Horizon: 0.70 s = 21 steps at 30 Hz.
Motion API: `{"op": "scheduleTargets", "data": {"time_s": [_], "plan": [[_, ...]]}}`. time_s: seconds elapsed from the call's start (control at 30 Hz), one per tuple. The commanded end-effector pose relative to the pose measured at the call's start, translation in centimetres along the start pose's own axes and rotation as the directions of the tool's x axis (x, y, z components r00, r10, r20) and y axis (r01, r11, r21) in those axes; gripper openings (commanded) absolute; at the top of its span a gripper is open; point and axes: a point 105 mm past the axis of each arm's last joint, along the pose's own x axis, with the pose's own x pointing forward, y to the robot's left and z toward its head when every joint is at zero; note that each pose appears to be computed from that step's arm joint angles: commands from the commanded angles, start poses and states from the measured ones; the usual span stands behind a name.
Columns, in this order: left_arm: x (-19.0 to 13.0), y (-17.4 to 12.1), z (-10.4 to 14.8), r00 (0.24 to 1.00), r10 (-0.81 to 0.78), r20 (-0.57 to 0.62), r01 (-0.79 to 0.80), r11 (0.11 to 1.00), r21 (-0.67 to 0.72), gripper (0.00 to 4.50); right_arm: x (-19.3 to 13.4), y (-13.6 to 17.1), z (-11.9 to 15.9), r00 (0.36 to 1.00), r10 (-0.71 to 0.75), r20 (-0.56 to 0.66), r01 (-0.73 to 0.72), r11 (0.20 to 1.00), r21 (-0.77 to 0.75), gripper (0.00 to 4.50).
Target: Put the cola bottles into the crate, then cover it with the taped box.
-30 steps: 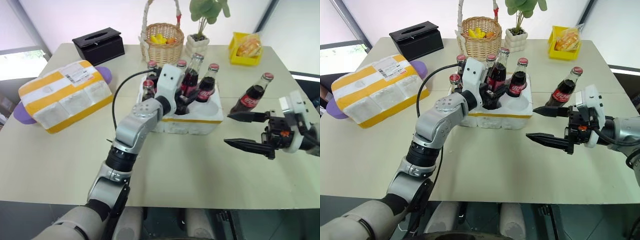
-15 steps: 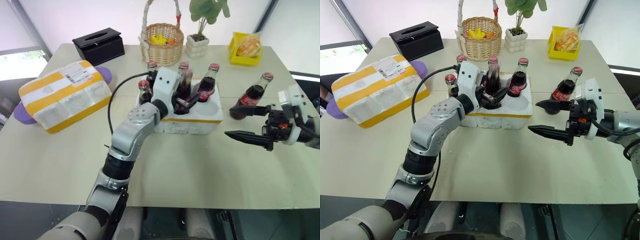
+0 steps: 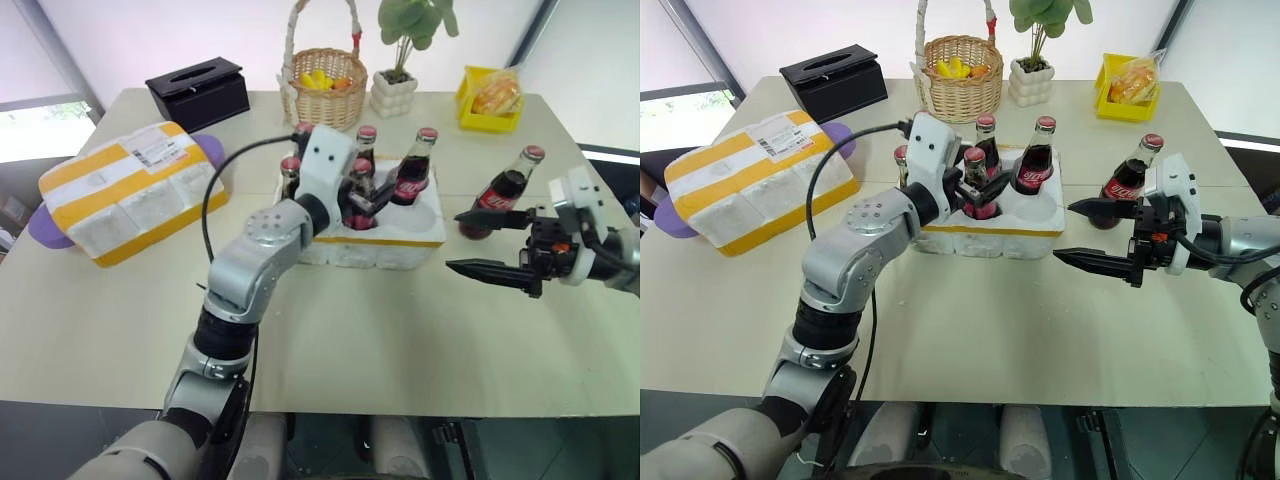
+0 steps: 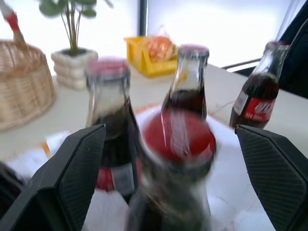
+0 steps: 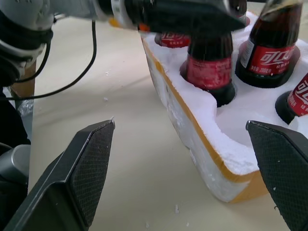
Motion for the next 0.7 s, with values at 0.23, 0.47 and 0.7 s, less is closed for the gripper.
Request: {"op": "scheduleTargets", "data": {"time_s": [0.23,0.47,0.7], "plan": [[-1.1,-0.1,6.3,0.992,-0.055,0.113,0.043,0.994,0.104,4.48,0.3,-0.2,1.0,1.000,0.010,0.025,-0.009,0.999,-0.040,4.50],[-2.0,1.7,9.9,0.989,-0.022,0.144,0.016,0.999,0.044,4.48,0.3,-0.6,0.9,0.999,-0.003,0.033,0.005,0.999,-0.041,4.50],[-8.1,2.5,14.0,0.896,-0.371,0.245,0.376,0.926,0.030,4.48,-3.1,-3.8,0.9,0.990,-0.138,-0.002,0.137,0.989,-0.048,4.50]]}}
